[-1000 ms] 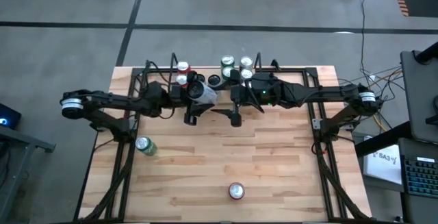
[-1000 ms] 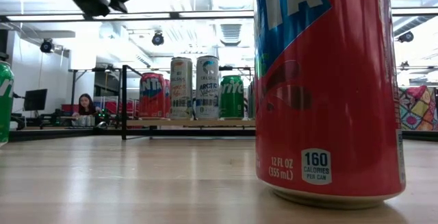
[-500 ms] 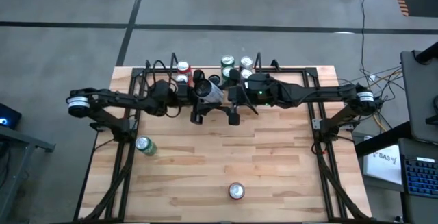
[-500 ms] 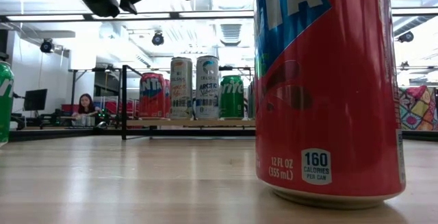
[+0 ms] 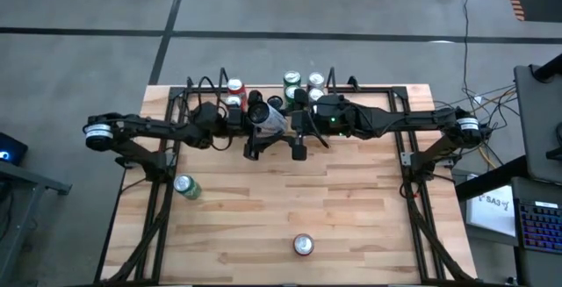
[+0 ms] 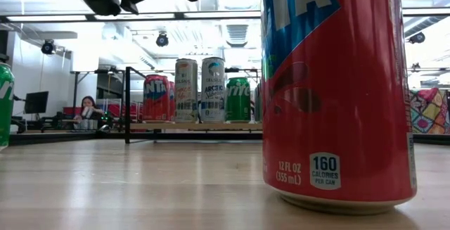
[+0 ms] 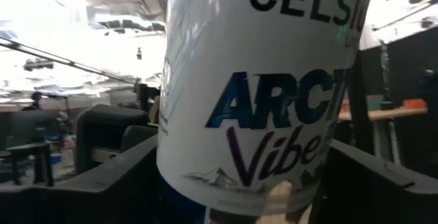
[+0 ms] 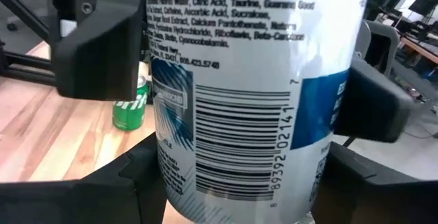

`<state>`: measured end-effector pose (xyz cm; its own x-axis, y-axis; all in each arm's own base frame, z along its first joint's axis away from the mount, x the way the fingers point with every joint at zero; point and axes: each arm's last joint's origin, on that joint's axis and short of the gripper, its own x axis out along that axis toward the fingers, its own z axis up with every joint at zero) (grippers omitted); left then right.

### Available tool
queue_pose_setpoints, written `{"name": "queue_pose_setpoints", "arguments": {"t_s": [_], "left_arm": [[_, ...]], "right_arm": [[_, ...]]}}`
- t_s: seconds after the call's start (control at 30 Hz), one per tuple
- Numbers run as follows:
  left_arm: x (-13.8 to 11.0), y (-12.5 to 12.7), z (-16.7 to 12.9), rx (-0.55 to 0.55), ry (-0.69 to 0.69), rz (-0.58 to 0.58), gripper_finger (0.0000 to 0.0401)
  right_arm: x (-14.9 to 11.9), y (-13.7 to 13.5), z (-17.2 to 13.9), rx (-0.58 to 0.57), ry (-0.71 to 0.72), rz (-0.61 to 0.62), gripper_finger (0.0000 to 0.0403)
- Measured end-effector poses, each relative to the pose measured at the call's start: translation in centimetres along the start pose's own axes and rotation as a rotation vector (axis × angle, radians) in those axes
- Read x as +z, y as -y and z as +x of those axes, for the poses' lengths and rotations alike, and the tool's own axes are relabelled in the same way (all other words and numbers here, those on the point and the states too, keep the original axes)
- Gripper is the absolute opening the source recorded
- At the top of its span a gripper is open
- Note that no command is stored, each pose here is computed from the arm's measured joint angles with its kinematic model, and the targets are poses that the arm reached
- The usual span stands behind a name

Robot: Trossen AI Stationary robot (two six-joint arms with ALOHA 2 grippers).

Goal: Sort soda cans
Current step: Put the white blue soda can on the shelf and align it with the other white blue soda can

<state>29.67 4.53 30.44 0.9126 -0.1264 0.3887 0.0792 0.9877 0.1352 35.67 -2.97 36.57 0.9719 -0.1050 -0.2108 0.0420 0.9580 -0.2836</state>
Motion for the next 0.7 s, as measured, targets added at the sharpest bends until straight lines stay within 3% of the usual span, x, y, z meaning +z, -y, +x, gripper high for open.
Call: {"name": "queue_pose_setpoints", "arguments": {"t_s": [0.23, 0.4, 0.7], "left_arm": [[2.1, 0.1, -1.2, 0.000, -0.101, 0.069, 0.0331], [5.1, 0.5, -3.3, 0.088, -0.195, 0.176, 0.0331], [10.3, 1.1, -5.9, 0.102, -0.194, 0.216, 0.0331]], "right_arm": [[0.6, 0.2, -0.6, -0.009, 0.020, -0.006, 0.0243], [0.2, 0.2, -0.6, -0.037, -0.033, -0.009, 0.0243], [-0.6, 0.2, -0.7, -0.078, -0.124, -0.034, 0.0243]]}}
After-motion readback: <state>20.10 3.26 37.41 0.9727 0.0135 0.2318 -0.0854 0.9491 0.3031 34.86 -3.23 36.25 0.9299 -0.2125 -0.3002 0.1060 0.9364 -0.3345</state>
